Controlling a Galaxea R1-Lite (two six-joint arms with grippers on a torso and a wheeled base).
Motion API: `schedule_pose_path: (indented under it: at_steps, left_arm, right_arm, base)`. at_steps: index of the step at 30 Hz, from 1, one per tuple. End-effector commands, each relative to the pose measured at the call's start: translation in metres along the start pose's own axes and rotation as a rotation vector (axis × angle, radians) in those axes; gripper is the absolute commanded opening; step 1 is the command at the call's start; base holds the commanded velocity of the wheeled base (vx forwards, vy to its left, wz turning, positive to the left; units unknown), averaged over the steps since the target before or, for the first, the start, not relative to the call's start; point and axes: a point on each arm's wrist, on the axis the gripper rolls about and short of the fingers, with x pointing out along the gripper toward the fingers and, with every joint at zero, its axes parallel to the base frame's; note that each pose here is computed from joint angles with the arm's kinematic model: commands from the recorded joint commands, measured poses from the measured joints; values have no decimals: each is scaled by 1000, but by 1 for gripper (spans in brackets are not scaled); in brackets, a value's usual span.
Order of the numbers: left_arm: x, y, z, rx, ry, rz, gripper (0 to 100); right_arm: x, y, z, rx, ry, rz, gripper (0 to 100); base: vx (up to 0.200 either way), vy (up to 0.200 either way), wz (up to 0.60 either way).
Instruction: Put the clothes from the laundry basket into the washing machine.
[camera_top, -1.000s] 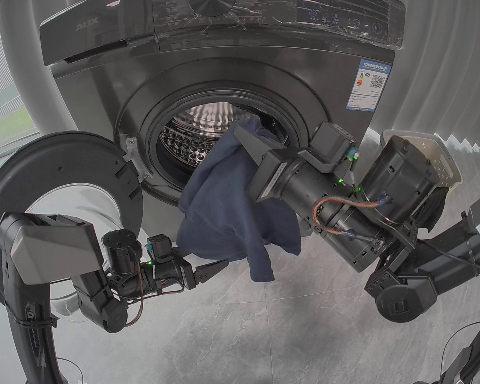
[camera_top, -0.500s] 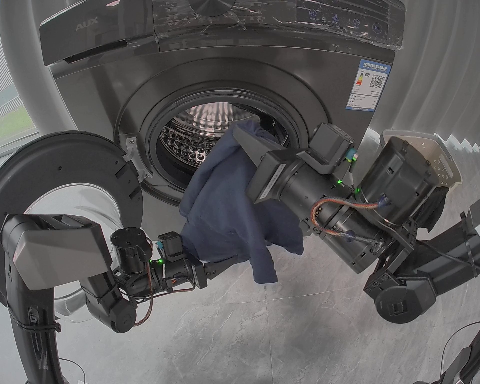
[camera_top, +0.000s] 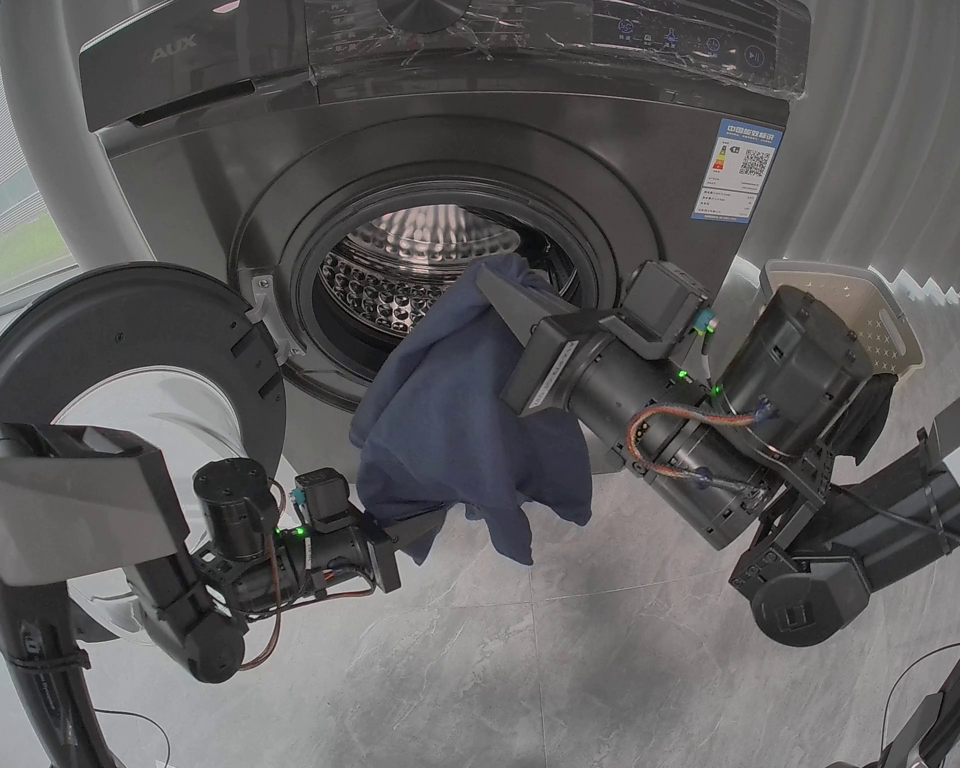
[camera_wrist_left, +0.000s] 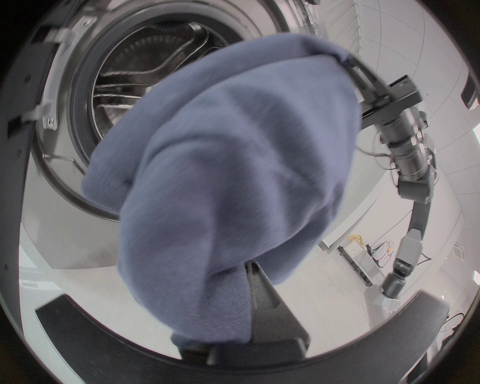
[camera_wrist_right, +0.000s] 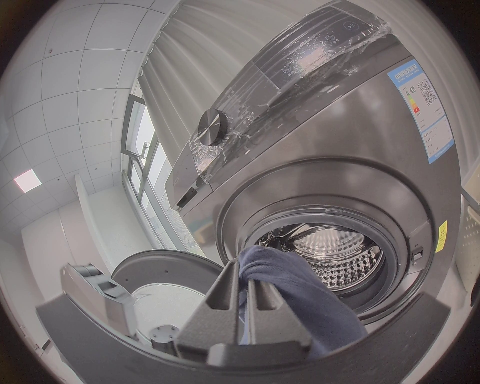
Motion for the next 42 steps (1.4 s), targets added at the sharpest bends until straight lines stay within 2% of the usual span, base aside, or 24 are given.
schedule_pose_path:
  at_steps: [1,2,3,8,9,10,15,19,25,27,28,29,31,37,42]
  left_arm:
    - [-44,-50,27,31,-37,-68,0]
    - [-51,-57,30,36,-43,-80,0]
    - [-57,-63,32,37,-48,-91,0]
    - [-78,-88,49,65,-117,-151,0]
    - [-79,-88,50,66,-119,-153,0]
    - [-84,-95,54,76,-139,-171,0]
    - [-91,-110,67,100,-198,-226,0]
    - [-94,-117,76,86,-234,-256,0]
    - [-91,-113,81,83,-255,-234,0]
    - [-90,-106,87,87,-281,-186,0]
    - [-90,-106,87,87,-281,-186,0]
    - [-86,-102,93,91,-316,-138,0]
    - [-83,-100,95,87,-334,-102,0]
    - [-78,-99,103,92,-373,-76,0]
    - [-76,-100,110,96,-413,-48,0]
  right_arm:
    - [-3,-9,-13,-10,45,-21,0]
    - [-3,-11,-18,-12,58,-24,0]
    - [-2,-12,-22,-13,69,-24,100]
    - [-4,-19,-37,-21,115,-43,100]
    - [-4,-19,-37,-21,116,-43,100]
    - [-6,-21,-41,-29,138,-51,100]
    - [-12,-27,-52,-40,185,-69,100]
    - [-19,-28,-59,-44,224,-75,100]
    - [-31,-33,-66,-48,263,-96,100]
    - [-35,-33,-67,-49,274,-100,100]
    - [-35,-33,-67,-49,274,-100,100]
    - [-38,-33,-67,-53,281,-101,100]
    - [-42,-34,-67,-64,292,-103,100]
    - [-60,-38,-78,-87,370,-120,100]
    - [-63,-37,-82,-92,388,-116,100]
  base:
    - [0,0,0]
    - [0,0,0]
    - [0,0,0]
    - [0,0,0]
    - [0,0,0]
    - [0,0,0]
    - [0,0,0]
    - [0,0,0]
    - [0,0,0]
    - [0,0,0]
    - [0,0,0]
    - [0,0,0]
    - [0,0,0]
    - [0,0,0]
    - [0,0,0]
